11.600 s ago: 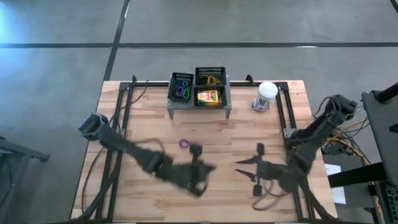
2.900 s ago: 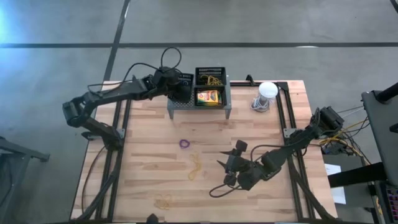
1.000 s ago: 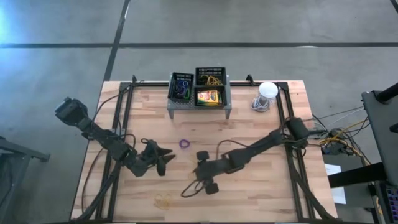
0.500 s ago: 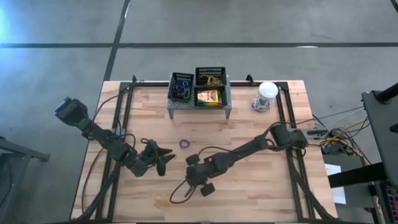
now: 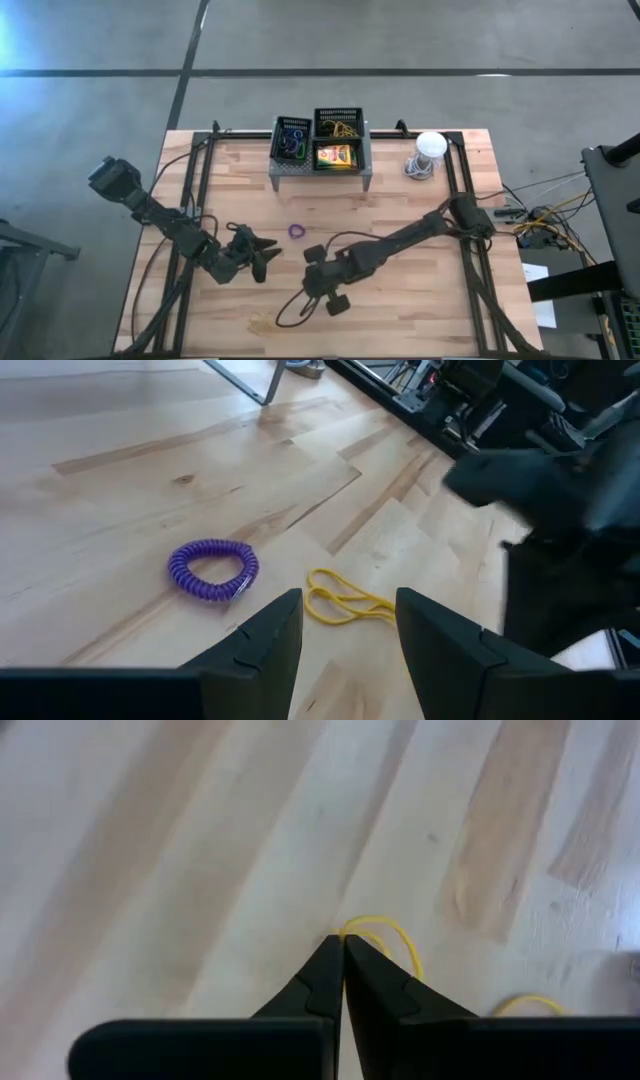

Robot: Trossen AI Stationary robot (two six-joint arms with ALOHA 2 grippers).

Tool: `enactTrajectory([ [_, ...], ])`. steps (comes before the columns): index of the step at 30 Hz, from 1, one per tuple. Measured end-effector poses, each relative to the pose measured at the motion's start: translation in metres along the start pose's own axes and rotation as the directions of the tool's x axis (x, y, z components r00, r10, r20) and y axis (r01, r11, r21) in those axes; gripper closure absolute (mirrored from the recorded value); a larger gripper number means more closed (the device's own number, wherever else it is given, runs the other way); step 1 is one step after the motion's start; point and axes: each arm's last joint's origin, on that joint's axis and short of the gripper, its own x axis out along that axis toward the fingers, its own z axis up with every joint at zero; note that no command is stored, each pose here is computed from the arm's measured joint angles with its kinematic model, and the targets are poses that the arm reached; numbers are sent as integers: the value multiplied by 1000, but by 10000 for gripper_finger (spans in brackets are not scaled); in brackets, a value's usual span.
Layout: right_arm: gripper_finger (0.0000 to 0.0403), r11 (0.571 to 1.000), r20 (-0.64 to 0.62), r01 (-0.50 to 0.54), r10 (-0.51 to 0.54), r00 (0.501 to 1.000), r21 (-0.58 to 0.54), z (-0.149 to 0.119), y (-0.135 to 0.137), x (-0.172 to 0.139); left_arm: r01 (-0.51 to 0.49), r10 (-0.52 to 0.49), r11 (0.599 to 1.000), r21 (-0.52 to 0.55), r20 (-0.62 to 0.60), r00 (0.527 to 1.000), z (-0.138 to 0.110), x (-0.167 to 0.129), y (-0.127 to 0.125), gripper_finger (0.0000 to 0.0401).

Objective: Pick & Place Office Desk Supplies
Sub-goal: Put the yellow rubber band into the top black bin on the shelf

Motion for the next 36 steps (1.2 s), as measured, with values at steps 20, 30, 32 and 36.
enactTrajectory([
  [20,394,802,164,525,-580,798,284,-31,33,-143,-5,7,999,-51,28,1000,2,0,-1,234],
  [30,394,763,281,448,-608,743,467,-93,56,-222,63,-66,997,32,76,995,8,0,-11,236],
  [32,394,760,292,420,-602,744,497,-104,63,-237,74,-77,996,44,83,994,9,0,-12,236],
  [36,394,760,265,357,-559,786,544,-123,75,-255,75,-79,996,48,84,993,10,0,-12,236],
])
